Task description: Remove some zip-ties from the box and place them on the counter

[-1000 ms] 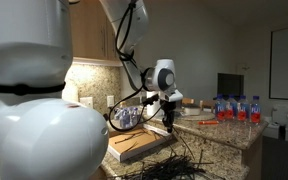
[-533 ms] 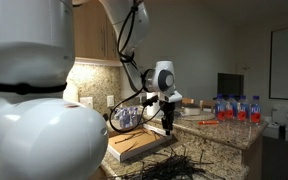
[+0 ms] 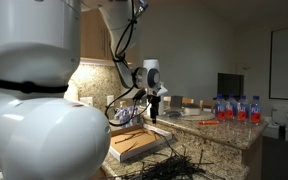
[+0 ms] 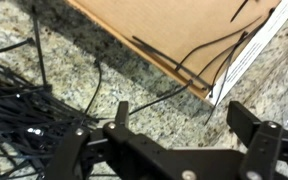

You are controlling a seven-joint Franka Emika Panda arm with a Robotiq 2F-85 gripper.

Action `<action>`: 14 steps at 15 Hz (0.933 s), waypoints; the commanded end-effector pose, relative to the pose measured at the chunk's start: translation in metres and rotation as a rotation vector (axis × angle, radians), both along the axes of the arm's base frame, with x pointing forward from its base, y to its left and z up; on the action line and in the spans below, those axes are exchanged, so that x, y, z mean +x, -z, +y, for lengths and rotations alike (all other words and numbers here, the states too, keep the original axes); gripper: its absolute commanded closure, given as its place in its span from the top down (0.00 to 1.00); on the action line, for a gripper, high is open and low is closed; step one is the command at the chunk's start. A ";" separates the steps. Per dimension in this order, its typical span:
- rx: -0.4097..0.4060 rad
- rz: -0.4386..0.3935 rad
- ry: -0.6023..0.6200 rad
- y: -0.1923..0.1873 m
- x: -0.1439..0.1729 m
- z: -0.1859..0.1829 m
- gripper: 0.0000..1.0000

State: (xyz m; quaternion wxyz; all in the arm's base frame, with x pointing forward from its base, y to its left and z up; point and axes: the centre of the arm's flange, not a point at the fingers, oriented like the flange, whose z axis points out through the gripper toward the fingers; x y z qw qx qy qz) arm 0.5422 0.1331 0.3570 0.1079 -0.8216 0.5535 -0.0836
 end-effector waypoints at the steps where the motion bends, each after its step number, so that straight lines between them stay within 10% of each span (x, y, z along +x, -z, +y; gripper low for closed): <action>1: 0.077 0.024 -0.088 0.041 0.023 0.033 1.00; 14: 0.068 0.088 -0.242 0.167 0.112 0.088 1.00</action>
